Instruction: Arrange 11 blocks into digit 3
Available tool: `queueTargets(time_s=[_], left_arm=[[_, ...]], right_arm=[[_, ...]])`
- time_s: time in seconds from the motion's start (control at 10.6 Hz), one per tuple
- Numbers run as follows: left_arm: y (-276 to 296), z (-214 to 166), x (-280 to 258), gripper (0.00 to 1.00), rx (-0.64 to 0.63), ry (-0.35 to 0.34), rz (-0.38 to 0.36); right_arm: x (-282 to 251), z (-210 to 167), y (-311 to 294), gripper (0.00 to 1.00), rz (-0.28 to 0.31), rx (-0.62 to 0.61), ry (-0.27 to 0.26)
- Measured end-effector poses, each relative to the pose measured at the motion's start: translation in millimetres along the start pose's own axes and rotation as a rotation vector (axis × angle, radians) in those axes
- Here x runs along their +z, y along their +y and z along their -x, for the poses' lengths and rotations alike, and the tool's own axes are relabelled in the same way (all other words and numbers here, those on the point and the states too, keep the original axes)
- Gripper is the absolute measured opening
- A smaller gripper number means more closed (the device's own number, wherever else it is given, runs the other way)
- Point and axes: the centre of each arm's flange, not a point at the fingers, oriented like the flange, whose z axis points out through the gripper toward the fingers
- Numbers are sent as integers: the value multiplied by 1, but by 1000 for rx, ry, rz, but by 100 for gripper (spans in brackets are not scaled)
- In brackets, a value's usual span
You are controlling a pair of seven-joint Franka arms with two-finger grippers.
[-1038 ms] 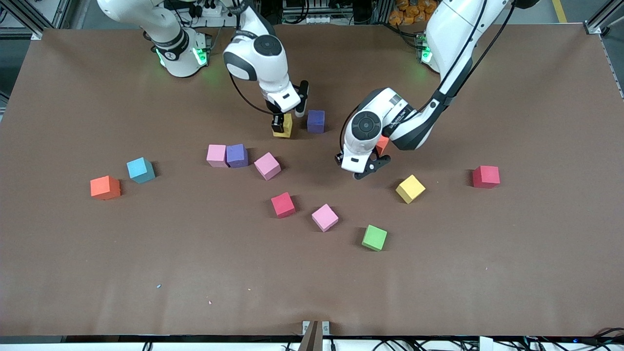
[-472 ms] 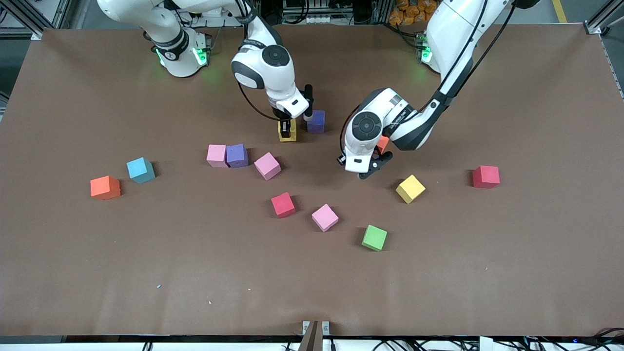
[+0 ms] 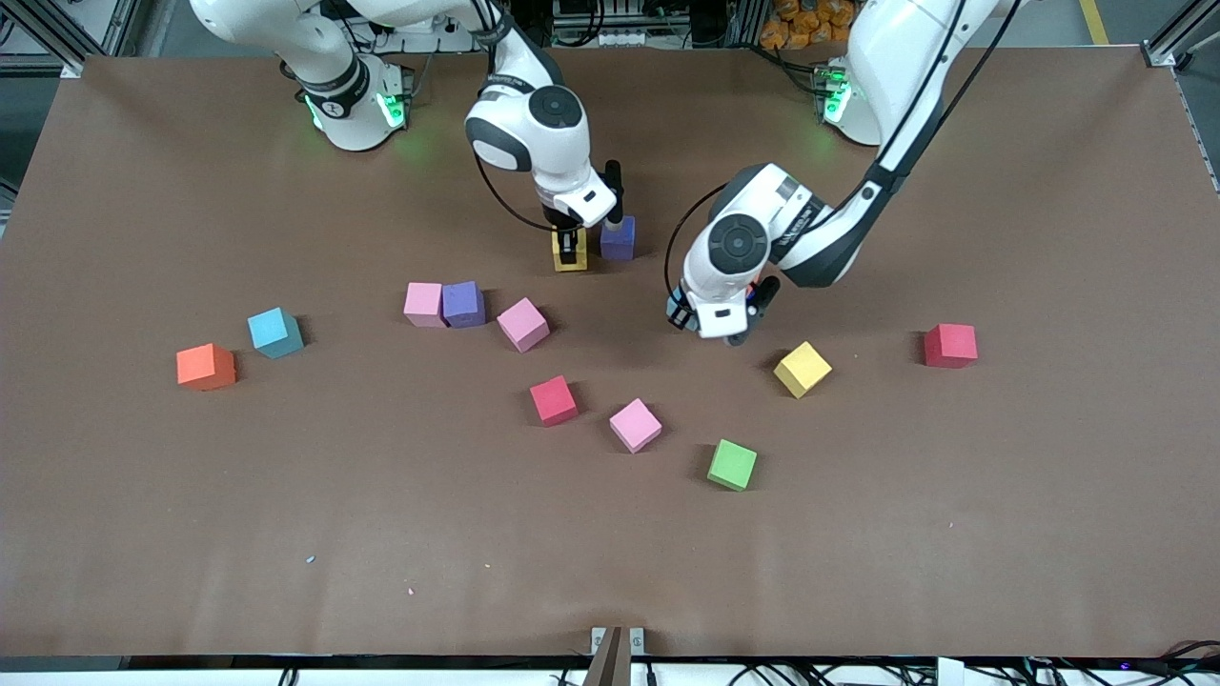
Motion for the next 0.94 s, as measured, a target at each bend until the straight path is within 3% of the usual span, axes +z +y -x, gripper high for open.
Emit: queueTargets(time_s=[0.28, 0.57, 0.94], left_arm=[[-5, -8, 2, 54, -131, -7, -15], [-8, -7, 4, 54, -219, -57, -34], [-19, 13, 4, 54, -340, -55, -23]], right_arm=[[-1, -6, -3, 57, -4, -6, 4], [4, -7, -3, 57, -11, -6, 1], [8, -13, -7, 57, -30, 4, 7]])
